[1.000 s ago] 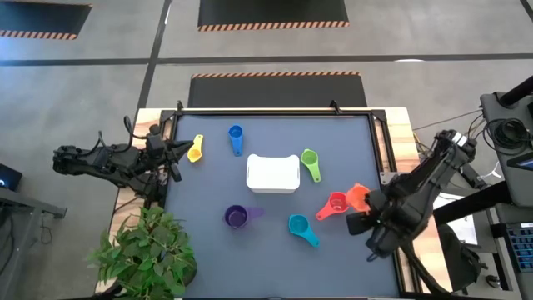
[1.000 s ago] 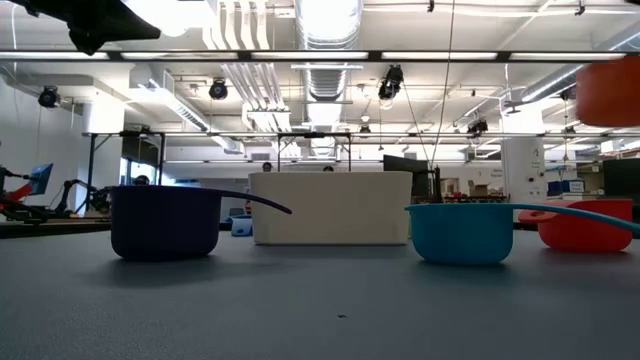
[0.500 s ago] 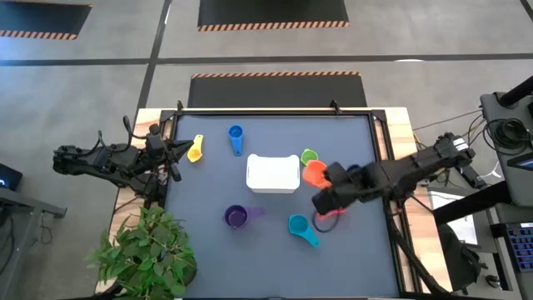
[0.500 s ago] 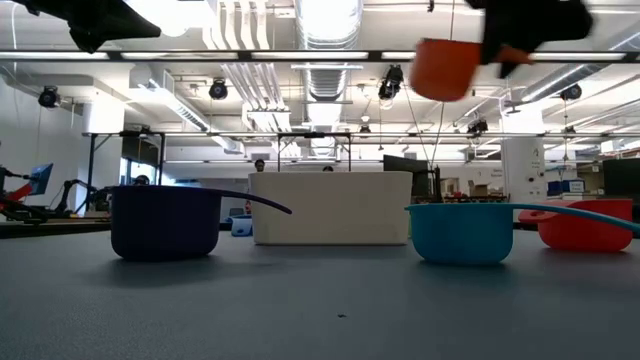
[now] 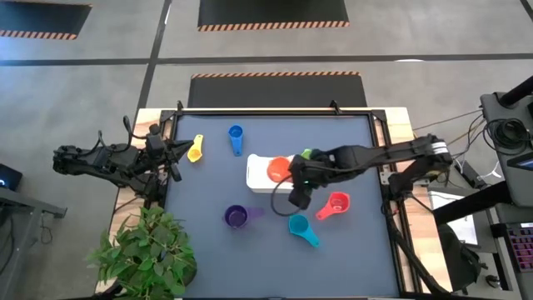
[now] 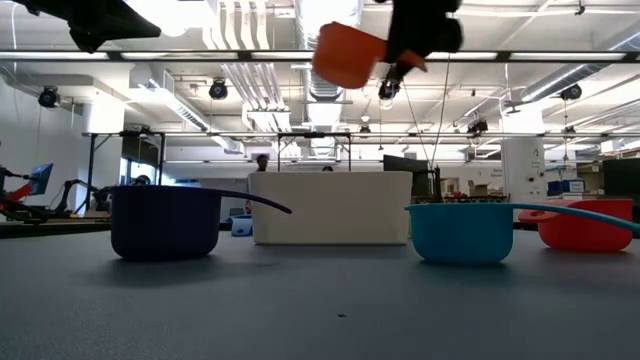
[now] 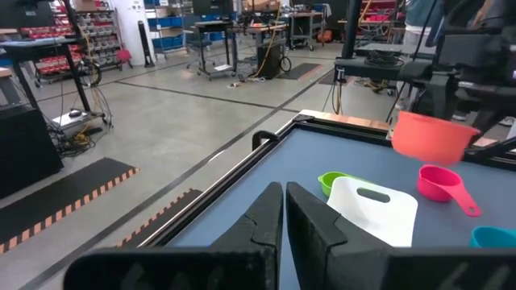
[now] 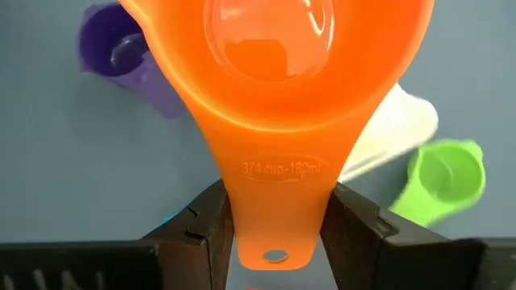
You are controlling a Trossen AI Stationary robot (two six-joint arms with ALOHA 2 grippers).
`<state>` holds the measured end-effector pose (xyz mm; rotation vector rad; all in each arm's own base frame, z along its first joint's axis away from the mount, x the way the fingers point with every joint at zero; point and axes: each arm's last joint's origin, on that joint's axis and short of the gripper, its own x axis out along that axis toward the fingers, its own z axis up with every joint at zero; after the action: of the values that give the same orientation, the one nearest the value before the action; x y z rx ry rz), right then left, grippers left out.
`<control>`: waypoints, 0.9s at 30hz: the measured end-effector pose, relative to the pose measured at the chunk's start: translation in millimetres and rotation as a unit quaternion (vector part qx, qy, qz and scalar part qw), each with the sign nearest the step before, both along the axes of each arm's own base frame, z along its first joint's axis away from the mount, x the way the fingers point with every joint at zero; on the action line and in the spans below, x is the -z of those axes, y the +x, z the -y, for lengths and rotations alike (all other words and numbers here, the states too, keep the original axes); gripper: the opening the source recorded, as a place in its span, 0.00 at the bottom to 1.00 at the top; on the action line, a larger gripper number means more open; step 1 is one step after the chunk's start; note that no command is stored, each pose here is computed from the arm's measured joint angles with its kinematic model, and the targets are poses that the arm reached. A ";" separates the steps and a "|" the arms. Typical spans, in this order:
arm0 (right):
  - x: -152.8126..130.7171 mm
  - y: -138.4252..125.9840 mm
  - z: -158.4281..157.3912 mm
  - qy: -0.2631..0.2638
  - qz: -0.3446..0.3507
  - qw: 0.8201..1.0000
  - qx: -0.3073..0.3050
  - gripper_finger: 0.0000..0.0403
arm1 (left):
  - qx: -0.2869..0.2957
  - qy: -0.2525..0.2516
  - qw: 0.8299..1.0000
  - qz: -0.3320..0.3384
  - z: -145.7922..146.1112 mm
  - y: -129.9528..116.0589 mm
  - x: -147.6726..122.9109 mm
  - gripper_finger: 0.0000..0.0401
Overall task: Nest measuring cups in basket
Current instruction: Stack the orange measuring cup on the purple measuring cup
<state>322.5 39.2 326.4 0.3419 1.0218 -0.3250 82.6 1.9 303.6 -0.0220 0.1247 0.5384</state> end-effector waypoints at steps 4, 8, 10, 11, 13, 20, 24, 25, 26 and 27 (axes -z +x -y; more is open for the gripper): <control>4.0 21.1 0.3 -0.018 -0.008 0.997 -0.069 0.35 | 0.001 0.004 1.000 -0.002 0.0 0.0 0.0 0.00; 4.3 43.9 -2.7 -0.047 -0.008 0.990 -0.136 0.35 | 0.001 0.006 1.000 -0.004 0.0 0.0 0.0 0.00; 3.1 55.1 -5.0 -0.053 0.000 0.984 -0.169 0.35 | 0.001 0.006 1.000 -0.003 0.0 0.0 -0.2 0.00; 3.1 60.6 -5.9 -0.058 0.003 0.981 -0.184 0.35 | 0.001 0.006 1.000 -0.001 0.0 0.1 -0.5 0.00; 3.6 71.2 -7.9 -0.063 0.009 0.974 -0.216 0.35 | 0.001 0.005 1.000 0.002 0.0 0.2 -1.0 0.00; 6.8 106.9 -11.9 -0.046 0.034 0.950 -0.306 0.35 | 0.001 0.005 1.000 0.004 0.1 0.2 -1.3 0.00; 15.3 122.4 -14.5 -0.042 0.029 0.939 -0.341 0.35 | 0.001 0.005 1.000 0.004 0.1 0.2 -1.3 0.00; 17.7 125.6 -15.1 -0.043 0.027 0.936 -0.349 0.35 | 0.001 0.005 1.000 0.004 0.1 0.2 -1.3 0.00; 21.0 128.7 -15.5 -0.042 0.024 0.934 -0.353 0.35 | 0.001 0.005 1.000 0.004 0.1 0.2 -1.3 0.00; 23.6 131.5 -15.8 -0.043 0.021 0.933 -0.356 0.35 | 0.001 0.005 1.000 0.004 0.1 0.2 -1.3 0.00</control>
<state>454.0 55.1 302.7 -0.1144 1.0191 0.2938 82.8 1.9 304.9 -0.0150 0.1154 0.5363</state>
